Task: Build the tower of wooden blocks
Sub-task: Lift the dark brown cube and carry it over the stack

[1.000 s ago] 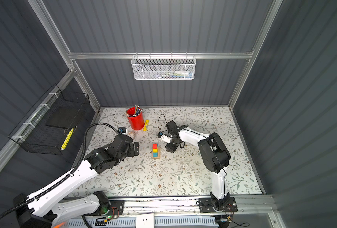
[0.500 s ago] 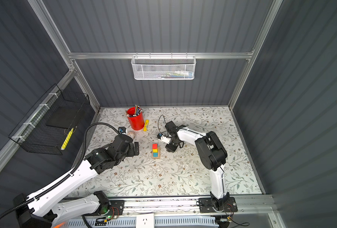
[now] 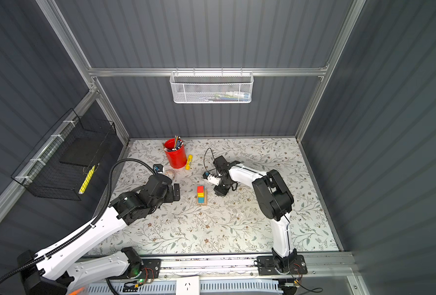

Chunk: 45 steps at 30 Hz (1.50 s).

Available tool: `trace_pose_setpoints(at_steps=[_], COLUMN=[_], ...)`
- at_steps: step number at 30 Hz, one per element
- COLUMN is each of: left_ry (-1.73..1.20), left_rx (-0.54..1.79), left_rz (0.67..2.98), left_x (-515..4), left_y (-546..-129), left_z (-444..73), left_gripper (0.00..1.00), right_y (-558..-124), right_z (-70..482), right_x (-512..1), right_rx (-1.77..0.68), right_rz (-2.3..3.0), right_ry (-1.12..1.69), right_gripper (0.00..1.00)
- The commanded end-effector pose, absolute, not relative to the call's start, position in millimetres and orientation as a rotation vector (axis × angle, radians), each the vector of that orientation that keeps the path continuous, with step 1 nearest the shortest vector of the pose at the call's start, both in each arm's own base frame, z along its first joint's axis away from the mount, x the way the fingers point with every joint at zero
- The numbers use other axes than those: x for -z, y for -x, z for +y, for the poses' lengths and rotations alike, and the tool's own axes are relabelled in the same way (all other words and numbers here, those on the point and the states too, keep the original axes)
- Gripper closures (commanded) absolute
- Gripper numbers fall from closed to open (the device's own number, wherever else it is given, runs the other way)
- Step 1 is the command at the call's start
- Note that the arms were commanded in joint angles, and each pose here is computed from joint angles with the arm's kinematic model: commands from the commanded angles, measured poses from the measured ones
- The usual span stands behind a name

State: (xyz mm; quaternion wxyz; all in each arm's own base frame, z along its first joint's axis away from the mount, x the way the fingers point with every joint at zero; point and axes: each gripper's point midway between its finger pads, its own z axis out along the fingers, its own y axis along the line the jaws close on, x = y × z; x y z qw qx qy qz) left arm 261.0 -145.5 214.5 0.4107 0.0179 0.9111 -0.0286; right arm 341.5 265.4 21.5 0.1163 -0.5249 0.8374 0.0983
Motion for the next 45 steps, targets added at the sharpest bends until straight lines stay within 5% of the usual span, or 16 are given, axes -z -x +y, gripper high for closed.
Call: trace_pose_setpoints(at_steps=[1, 24, 45], left_ry=[-0.047, -0.048, -0.039], left_rx=[0.045, 0.075, 0.036], left_rz=[2.298, 2.331, 2.354], left_x=[-215.7, -207.2, -200.2], left_y=[-260.8, -247.9, -236.0], left_z=[-142.6, -137.4, -122.1], left_gripper=[0.00, 0.00, 0.00], right_y=[-338.9, -310.2, -300.0], right_z=[267.4, 283.5, 342.4], right_x=[-26.8, -133.8, -139.6], right_rx=[-0.315, -0.366, -0.414], right_rz=[2.452, 2.135, 1.932], right_ry=[1.549, 1.684, 1.977], right_gripper=[0.72, 0.74, 0.75])
